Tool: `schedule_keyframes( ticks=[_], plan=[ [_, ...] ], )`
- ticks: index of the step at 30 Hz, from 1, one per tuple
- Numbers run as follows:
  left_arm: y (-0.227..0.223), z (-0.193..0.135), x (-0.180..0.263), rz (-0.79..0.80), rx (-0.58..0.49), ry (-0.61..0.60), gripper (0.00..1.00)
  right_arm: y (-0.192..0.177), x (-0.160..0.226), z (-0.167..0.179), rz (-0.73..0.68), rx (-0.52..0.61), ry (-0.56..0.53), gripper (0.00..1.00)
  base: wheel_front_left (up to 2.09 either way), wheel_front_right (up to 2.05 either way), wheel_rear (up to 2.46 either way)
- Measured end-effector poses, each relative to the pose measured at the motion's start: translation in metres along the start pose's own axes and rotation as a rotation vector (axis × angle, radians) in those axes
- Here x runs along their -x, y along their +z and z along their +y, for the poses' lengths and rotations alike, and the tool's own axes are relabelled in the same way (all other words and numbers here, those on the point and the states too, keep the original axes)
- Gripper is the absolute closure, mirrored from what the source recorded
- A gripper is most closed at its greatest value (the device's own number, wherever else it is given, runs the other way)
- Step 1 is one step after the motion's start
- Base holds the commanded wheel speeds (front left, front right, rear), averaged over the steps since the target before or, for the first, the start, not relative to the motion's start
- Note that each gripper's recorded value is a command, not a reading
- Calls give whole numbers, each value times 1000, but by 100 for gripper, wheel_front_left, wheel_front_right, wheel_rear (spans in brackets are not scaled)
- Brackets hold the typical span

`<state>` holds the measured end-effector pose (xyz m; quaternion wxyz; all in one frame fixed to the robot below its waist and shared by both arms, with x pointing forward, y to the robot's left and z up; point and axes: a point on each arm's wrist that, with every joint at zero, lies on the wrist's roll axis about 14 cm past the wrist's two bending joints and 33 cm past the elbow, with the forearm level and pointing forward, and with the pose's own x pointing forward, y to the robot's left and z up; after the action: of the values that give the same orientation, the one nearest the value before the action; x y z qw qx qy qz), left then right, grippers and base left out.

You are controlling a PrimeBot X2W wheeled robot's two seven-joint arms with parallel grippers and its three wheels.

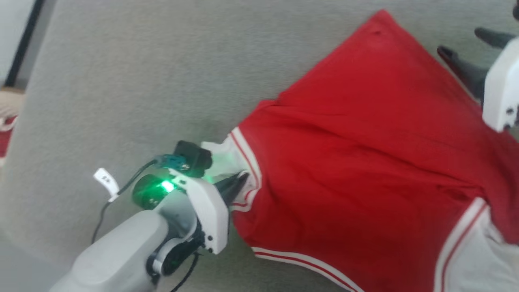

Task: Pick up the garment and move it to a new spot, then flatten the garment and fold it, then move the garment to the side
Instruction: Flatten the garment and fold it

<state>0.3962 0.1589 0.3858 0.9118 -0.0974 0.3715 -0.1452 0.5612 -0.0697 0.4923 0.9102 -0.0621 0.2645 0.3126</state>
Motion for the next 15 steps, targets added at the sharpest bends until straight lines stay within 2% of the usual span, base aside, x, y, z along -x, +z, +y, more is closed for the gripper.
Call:
schedule_keyframes(
  ticks=[6,15],
  plan=[
    [-5,4,5,-12,20,15,100,5,-59,14,85,13,66,0,0,0,0],
    [-16,16,13,-17,65,52,100,-31,-119,27,344,42,94,0,0,0,0]
  ],
)
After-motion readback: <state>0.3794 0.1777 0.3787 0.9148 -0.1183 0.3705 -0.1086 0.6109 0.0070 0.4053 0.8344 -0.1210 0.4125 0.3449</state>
